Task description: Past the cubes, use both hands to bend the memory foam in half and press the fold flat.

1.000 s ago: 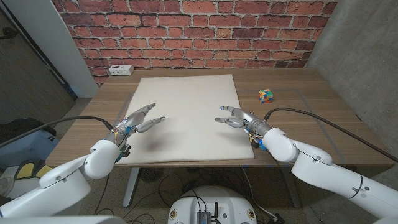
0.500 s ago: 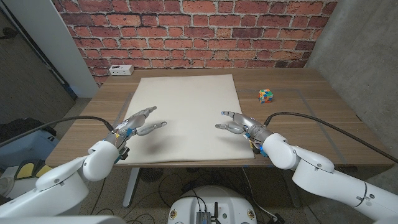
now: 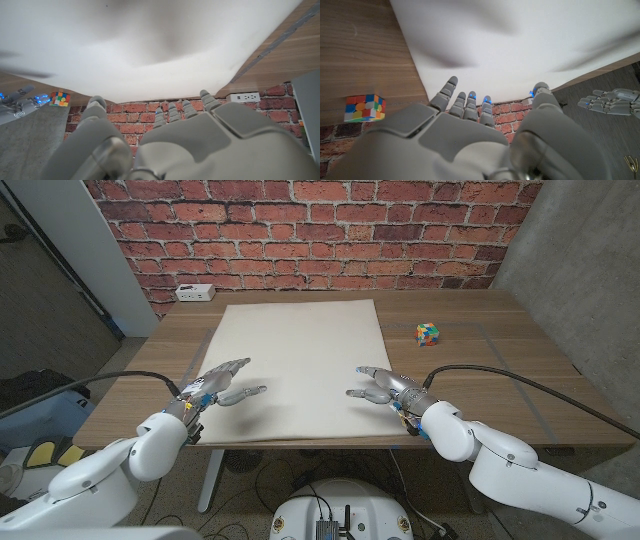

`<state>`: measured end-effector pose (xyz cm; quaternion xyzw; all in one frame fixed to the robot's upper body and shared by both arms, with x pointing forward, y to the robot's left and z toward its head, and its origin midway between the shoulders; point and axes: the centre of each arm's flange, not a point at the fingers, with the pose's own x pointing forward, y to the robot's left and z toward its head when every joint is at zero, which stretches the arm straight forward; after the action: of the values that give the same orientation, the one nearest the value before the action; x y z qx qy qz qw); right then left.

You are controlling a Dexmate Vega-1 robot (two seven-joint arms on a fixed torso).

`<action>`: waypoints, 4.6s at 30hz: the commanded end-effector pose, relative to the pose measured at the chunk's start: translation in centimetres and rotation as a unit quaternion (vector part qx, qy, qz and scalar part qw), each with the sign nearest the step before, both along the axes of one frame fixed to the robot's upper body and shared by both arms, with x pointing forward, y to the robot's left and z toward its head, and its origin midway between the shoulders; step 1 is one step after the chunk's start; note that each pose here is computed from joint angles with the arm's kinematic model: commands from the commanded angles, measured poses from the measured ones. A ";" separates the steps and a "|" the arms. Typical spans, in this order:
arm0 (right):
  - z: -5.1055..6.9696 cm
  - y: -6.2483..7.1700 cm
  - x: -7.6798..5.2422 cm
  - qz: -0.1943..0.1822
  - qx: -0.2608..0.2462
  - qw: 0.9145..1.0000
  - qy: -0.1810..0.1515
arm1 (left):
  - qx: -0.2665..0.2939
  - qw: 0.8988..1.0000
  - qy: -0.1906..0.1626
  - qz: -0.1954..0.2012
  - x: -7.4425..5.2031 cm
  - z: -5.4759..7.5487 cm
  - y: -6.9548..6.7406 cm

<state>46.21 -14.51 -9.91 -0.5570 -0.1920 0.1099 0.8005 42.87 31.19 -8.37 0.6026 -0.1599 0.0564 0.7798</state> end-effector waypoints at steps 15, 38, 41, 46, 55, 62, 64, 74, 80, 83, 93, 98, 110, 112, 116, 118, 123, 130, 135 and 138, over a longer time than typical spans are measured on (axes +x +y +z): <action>-1.7 1.0 -2.5 -0.029 -0.056 0.998 0.019 | 0.053 0.998 0.016 0.020 -1.5 -1.3 0.2; -2.9 1.5 -3.4 -0.054 -0.105 0.992 0.037 | 0.087 0.995 0.040 0.035 -1.6 -1.2 0.0; -2.9 1.5 -3.4 -0.059 -0.113 0.991 0.034 | 0.091 0.994 0.040 0.037 -1.7 -1.2 -0.1; -3.1 1.6 -3.5 -0.068 -0.127 0.989 0.027 | 0.096 0.994 0.037 0.042 -1.8 -1.2 -0.1; -3.5 2.0 -3.7 -0.084 -0.155 0.984 0.016 | 0.097 0.994 0.033 0.040 -1.8 -1.0 -0.1; -3.8 2.3 -3.5 -0.094 -0.176 0.980 0.017 | 0.096 0.994 0.032 0.038 -1.9 -0.9 0.0; -3.9 2.4 -3.4 -0.094 -0.179 0.979 0.018 | 0.096 0.994 0.032 0.037 -1.9 -0.9 0.0; -4.4 3.0 -2.7 -0.096 -0.189 0.977 0.022 | 0.087 0.995 0.030 0.032 -2.0 -1.0 0.2; -4.8 3.4 -2.3 -0.094 -0.191 0.977 0.014 | 0.083 0.996 0.031 0.029 -1.9 -1.0 0.3; -4.8 3.6 -2.2 -0.090 -0.187 0.978 0.007 | 0.081 0.996 0.030 0.028 -1.8 -0.9 0.4; -5.4 3.7 -1.2 -0.100 -0.196 0.975 0.031 | 0.076 0.996 0.033 0.026 -1.6 -0.8 0.6; -5.4 3.6 -0.8 -0.114 -0.219 0.966 0.076 | 0.077 0.996 0.034 0.026 -1.4 -0.6 0.6; -5.4 2.8 0.2 -0.151 -0.239 0.951 0.127 | 0.079 0.996 0.041 0.022 -0.7 -0.1 0.3; -5.5 2.7 0.5 -0.151 -0.237 0.951 0.126 | 0.078 0.996 0.041 0.022 -0.6 0.0 0.3; -5.8 2.5 0.8 -0.151 -0.231 0.956 0.098 | 0.074 0.996 0.043 0.020 -0.6 0.1 0.3; -6.1 2.3 0.8 -0.148 -0.221 0.963 0.052 | 0.075 0.996 0.044 0.020 -0.6 0.2 0.1; -6.2 1.9 0.8 -0.125 -0.188 0.974 -0.007 | 0.073 0.996 0.047 0.018 -0.6 0.3 0.0; -5.7 1.8 0.5 -0.117 -0.155 0.981 -0.024 | 0.067 0.996 0.057 -0.008 -0.6 0.3 -0.5; -5.1 2.1 0.4 -0.113 -0.133 0.984 -0.029 | 0.056 0.996 0.054 -0.041 -1.0 0.4 -1.0; -4.8 2.2 0.3 -0.109 -0.116 0.987 -0.035 | 0.059 0.996 0.053 -0.047 -1.3 0.3 -1.3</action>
<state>46.77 -13.02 -16.42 -0.7382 -0.0448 0.0609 0.6703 42.16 30.71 -8.18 0.6543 -0.1276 0.0068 0.7454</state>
